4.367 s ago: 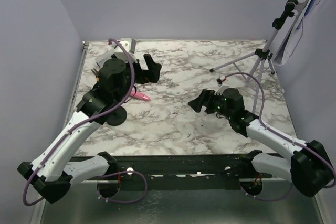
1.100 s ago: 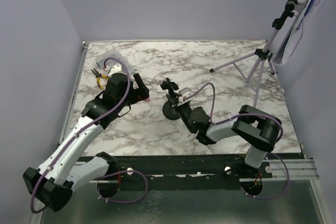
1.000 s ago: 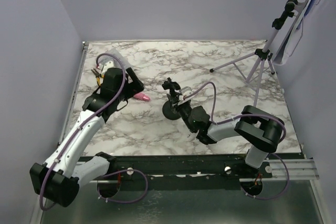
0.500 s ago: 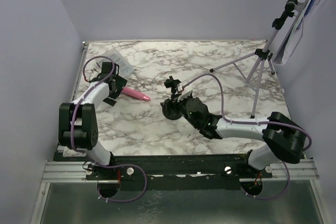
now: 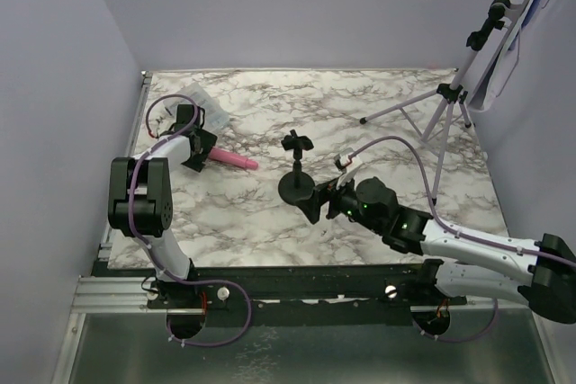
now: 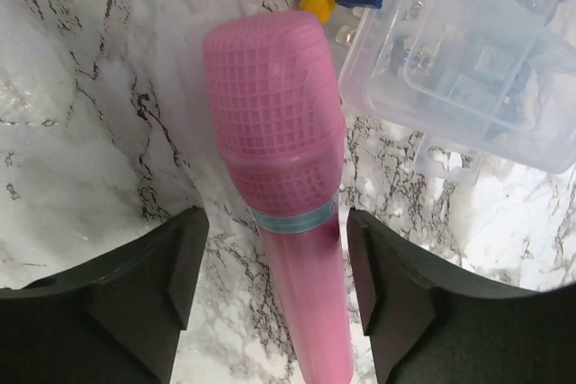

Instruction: Set up the instrument practice props

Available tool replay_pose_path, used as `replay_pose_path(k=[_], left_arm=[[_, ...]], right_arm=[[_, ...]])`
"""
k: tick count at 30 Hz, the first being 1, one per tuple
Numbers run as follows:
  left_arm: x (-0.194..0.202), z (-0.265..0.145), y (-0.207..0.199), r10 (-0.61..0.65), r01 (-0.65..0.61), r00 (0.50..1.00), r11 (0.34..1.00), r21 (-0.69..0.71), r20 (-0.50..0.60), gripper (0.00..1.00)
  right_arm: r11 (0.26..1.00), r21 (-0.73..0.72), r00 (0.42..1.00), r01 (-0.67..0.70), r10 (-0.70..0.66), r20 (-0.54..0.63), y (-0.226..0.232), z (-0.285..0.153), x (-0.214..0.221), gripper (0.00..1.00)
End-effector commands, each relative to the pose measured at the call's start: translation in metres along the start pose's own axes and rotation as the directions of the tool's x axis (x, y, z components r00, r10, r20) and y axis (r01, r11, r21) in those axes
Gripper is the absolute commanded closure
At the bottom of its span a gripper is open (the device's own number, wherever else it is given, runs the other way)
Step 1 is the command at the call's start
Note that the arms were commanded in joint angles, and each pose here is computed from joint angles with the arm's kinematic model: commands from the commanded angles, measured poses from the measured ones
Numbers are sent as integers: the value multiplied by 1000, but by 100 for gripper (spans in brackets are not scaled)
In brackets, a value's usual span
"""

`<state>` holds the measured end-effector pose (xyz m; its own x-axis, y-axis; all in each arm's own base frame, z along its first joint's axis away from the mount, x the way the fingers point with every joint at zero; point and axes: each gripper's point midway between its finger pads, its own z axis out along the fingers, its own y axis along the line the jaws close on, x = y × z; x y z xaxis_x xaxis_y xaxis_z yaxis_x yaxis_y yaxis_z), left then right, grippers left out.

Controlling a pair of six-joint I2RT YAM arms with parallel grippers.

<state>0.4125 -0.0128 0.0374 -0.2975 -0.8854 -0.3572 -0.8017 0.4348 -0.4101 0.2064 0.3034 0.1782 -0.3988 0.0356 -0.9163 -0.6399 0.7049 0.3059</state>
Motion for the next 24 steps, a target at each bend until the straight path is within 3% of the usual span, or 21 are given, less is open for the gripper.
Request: replay_pose_path(k=[1, 6, 12, 16, 20, 24], left_arm=[[10, 8, 8, -21, 20, 999, 1000, -24, -43, 35], [3, 7, 8, -16, 15, 1000, 1000, -25, -9, 45], [17, 21, 12, -8, 5, 997, 999, -45, -71, 39], [23, 18, 10, -21, 18, 995, 999, -29, -98, 54], [10, 3, 8, -10, 10, 999, 1000, 3, -39, 67], [8, -18, -9, 9, -6, 999, 997, 80, -39, 89]], right_arm=[[1000, -7, 999, -27, 27, -36, 2, -20, -3, 7], [999, -4, 998, -50, 50, -28, 4, -29, -13, 0], [998, -25, 999, -52, 52, -4, 9, -27, -20, 1], [997, -43, 998, -63, 62, -20, 13, -23, -16, 0], [996, -34, 995, -84, 82, -51, 13, -23, -12, 0], [996, -14, 996, -92, 92, -14, 9, -28, -19, 1]])
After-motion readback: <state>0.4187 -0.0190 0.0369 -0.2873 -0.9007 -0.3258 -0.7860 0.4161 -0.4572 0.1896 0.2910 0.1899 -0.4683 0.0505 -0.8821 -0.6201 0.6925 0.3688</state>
